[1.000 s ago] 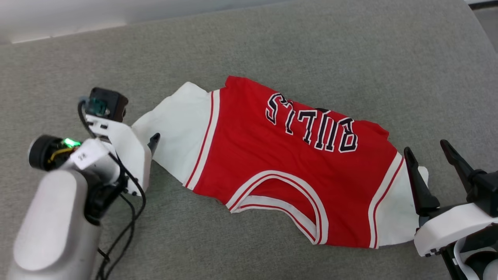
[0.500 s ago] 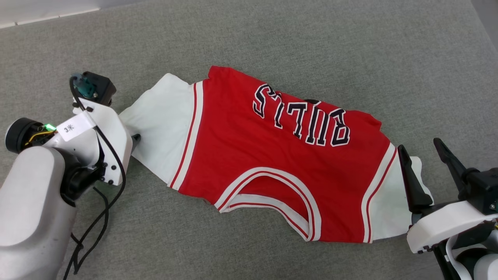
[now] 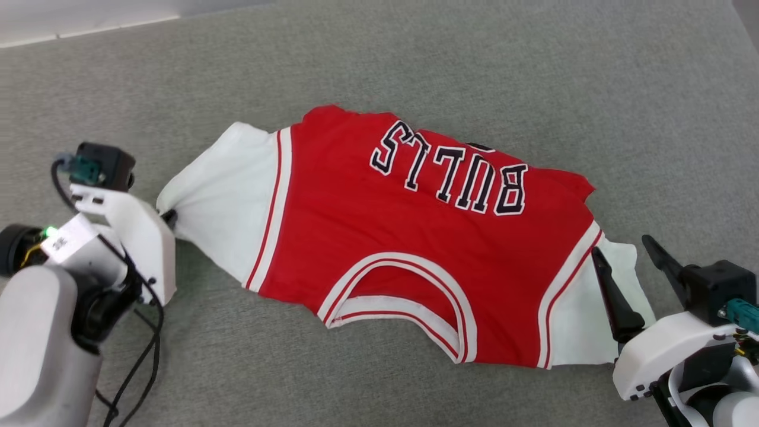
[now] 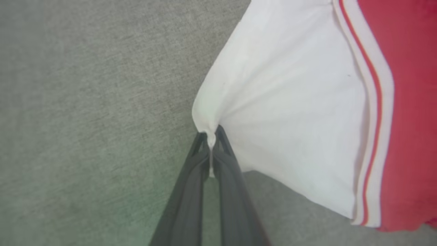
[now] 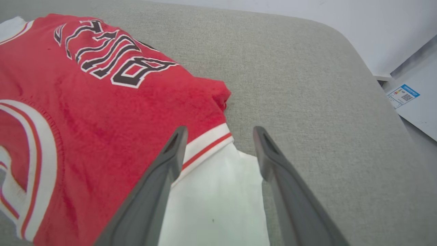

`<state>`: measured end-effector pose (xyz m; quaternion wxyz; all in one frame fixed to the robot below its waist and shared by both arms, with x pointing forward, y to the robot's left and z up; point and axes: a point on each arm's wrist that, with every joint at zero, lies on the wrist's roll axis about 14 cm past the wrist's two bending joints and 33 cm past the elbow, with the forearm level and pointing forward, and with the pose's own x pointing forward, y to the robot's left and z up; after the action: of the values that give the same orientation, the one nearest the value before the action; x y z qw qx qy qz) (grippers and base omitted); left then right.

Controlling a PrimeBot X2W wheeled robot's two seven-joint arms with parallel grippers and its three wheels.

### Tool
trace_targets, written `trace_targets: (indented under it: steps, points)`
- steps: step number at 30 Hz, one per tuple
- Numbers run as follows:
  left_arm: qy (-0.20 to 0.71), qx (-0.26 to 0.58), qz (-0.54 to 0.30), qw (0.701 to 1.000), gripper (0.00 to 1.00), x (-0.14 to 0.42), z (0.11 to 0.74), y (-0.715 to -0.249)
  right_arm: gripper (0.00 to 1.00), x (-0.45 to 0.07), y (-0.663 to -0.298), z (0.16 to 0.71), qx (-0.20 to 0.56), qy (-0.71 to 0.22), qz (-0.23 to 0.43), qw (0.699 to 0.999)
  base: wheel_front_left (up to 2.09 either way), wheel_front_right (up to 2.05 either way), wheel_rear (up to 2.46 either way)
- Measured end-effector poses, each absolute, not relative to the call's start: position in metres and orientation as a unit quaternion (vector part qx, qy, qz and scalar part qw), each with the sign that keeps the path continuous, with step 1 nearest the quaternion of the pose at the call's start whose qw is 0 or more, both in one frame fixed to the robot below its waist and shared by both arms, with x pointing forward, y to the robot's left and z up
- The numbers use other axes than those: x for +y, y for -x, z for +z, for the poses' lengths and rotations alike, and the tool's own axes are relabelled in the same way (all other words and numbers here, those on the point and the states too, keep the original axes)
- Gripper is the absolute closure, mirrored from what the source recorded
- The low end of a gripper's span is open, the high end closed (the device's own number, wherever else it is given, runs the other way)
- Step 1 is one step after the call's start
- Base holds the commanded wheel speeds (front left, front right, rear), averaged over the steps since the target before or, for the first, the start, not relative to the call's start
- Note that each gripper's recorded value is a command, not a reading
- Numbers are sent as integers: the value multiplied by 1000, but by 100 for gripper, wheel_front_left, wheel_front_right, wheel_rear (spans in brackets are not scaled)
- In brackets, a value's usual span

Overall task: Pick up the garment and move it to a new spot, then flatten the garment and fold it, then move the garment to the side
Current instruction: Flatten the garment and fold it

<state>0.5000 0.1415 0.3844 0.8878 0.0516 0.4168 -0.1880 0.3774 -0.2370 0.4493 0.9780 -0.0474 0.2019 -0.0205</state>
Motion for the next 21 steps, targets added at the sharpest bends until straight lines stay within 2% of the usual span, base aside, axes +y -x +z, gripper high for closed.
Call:
trace_targets:
  steps: [1, 6, 12, 21]
  points:
    - [-36, 399, -166, 901, 100, 156, 393, -489, 0, -229, -370, 440, 235, 36, -6, 971, 0, 0, 0]
    - [-23, 369, -141, 918, 100, 172, 409, -462, 0, -225, -348, 425, 303, 23, 4, 953, 0, 0, 0]
    - [-16, 349, -136, 927, 100, 175, 422, -431, 0, -251, -319, 412, 385, 4, -43, 922, 0, 0, 0]
    - [-12, 315, -152, 937, 100, 157, 444, -408, 0, -273, -309, 399, 444, 7, -66, 894, 0, 0, 0]
